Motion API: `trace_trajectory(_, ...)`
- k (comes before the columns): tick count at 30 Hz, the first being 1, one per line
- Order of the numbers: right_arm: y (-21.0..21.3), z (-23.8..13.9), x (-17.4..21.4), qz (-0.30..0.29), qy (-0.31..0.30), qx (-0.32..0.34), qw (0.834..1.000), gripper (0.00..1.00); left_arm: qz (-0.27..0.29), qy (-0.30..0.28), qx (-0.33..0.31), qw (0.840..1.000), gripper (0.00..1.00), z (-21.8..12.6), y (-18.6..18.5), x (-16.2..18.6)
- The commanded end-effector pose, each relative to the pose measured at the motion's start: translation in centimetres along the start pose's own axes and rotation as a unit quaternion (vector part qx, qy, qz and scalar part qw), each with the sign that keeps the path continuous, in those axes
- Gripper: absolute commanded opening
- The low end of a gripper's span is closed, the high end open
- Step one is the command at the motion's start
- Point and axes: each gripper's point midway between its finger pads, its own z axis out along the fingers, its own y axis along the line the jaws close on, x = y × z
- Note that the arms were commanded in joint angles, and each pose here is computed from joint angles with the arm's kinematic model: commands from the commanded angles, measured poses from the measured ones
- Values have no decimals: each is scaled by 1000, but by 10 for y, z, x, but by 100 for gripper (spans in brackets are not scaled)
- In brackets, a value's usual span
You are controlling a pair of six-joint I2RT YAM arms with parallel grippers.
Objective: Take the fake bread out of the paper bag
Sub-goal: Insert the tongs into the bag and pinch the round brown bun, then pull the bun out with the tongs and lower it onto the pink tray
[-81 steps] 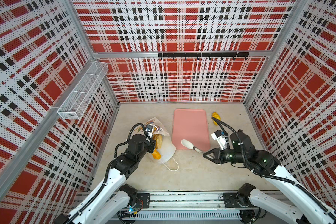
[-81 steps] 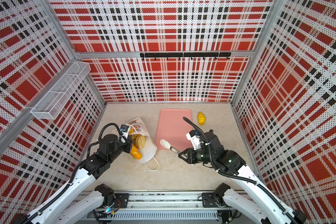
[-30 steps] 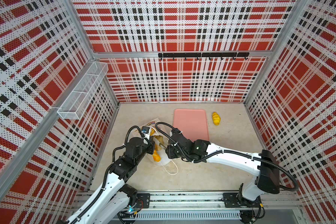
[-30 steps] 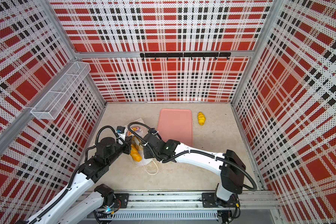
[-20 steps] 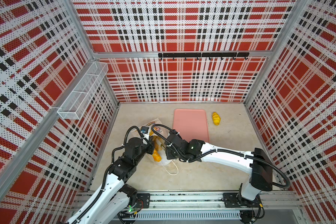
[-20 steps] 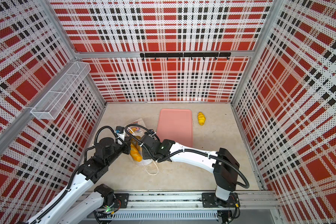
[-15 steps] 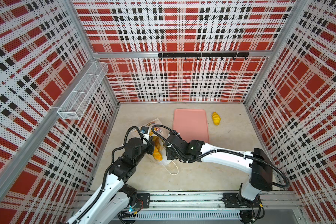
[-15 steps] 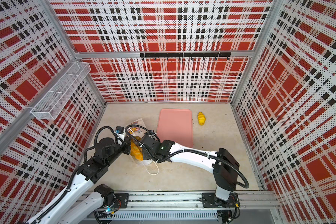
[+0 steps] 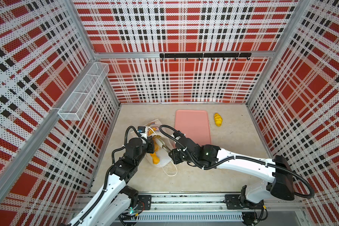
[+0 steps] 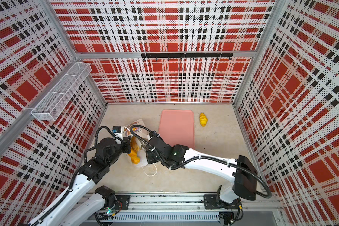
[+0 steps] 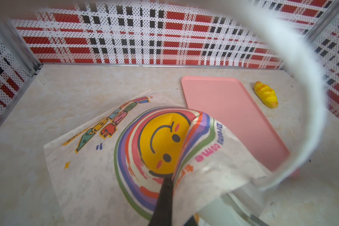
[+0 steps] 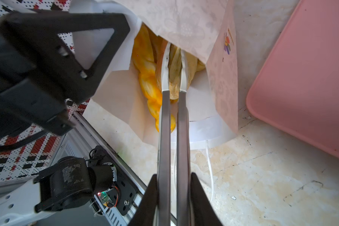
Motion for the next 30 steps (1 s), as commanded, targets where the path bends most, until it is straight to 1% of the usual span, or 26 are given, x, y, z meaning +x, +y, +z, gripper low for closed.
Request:
trace_trajectory(1,8,-17,-13,-18,-44,-29,998,0,-46,-21,-27,998,0,-2,12,-11)
trace_trajectory(5,6,-29,-4,-27,-49,-51,997,0,-49,-18,-30,998,0,-1,14,-10)
trace_trajectory(9,11,-55,-1,-30,-64,-94,993,0,-50,-16,-32,998,0,0,15,-8)
trace_trajectory(11,13,-70,3,-48,-61,-112,991,0,-50,-15,-34,998,0,0,16,-8)
trace_trajectory(15,11,-96,8,-93,-42,-113,988,0,-58,-14,-51,997,0,1,23,-6)
trace_trajectory(17,11,-111,4,-97,-49,-127,986,0,-61,-13,-58,996,0,1,26,-6)
trace_trajectory(19,4,-128,-9,-78,-72,-139,985,0,-62,-12,-62,996,0,1,27,-5)
trace_trajectory(21,-9,-143,-28,-43,-111,-149,982,0,-63,-12,-65,996,0,1,29,-5)
trace_trajectory(23,-32,-149,-45,-13,-144,-135,980,0,-64,-9,-65,996,0,2,29,-4)
trace_trajectory(25,-57,-149,-63,8,-159,-114,981,0,-63,-5,-65,996,0,4,29,-2)
trace_trajectory(27,-79,-146,-83,30,-173,-109,978,0,-63,-1,-63,996,0,5,29,-1)
trace_trajectory(30,-111,-132,-110,62,-180,-100,977,0,-59,3,-60,996,0,6,28,1)
